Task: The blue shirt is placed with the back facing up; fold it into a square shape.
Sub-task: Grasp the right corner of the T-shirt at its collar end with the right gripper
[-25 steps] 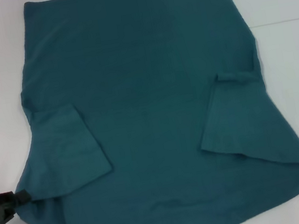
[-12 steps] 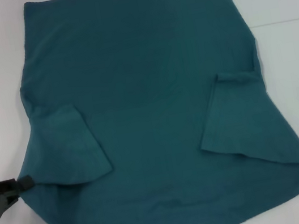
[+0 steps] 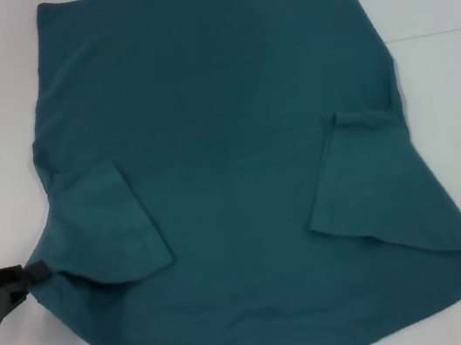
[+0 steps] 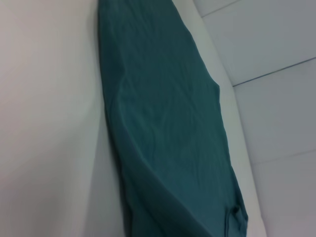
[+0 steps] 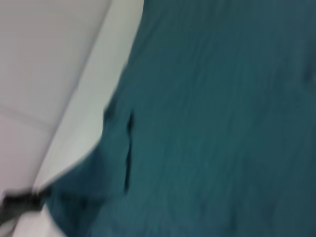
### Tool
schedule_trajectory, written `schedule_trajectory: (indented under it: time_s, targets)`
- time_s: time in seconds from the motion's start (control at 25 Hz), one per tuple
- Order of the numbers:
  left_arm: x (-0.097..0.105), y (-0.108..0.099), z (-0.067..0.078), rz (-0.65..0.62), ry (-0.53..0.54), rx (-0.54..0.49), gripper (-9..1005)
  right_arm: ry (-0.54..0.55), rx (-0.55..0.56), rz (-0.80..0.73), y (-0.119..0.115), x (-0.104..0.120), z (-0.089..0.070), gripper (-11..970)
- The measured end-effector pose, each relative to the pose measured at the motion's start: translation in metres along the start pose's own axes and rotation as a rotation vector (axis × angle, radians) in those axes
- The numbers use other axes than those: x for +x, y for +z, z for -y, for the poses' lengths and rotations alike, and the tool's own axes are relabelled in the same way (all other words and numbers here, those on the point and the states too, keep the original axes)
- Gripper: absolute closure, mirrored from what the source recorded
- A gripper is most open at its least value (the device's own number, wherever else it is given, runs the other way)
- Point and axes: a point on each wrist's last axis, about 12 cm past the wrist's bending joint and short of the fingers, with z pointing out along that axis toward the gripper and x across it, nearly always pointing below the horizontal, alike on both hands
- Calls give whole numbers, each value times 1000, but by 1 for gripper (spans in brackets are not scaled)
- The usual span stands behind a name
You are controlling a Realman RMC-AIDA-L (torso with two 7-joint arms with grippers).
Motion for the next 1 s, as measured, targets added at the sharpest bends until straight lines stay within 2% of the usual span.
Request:
schedule_trajectory:
  time_s: [0.16,0.32,0.48,0.72,1.0]
  targets:
    - [-2,3,0,2,2,-8,995,4,-32,-56,-10,11,-4,144]
    - [-3,7,1,-1,3,-9,995,40,-11,-70,-20,20,1,143]
    - [-5,8,1,0,7,-13,995,72,39,-110,-20,29,8,189]
    - [-6,9,1,4,5,-20,995,115,108,-121,-9,32,16,200]
    - [-7,9,0,13,-2,-32,995,90,139,-142,10,33,18,200]
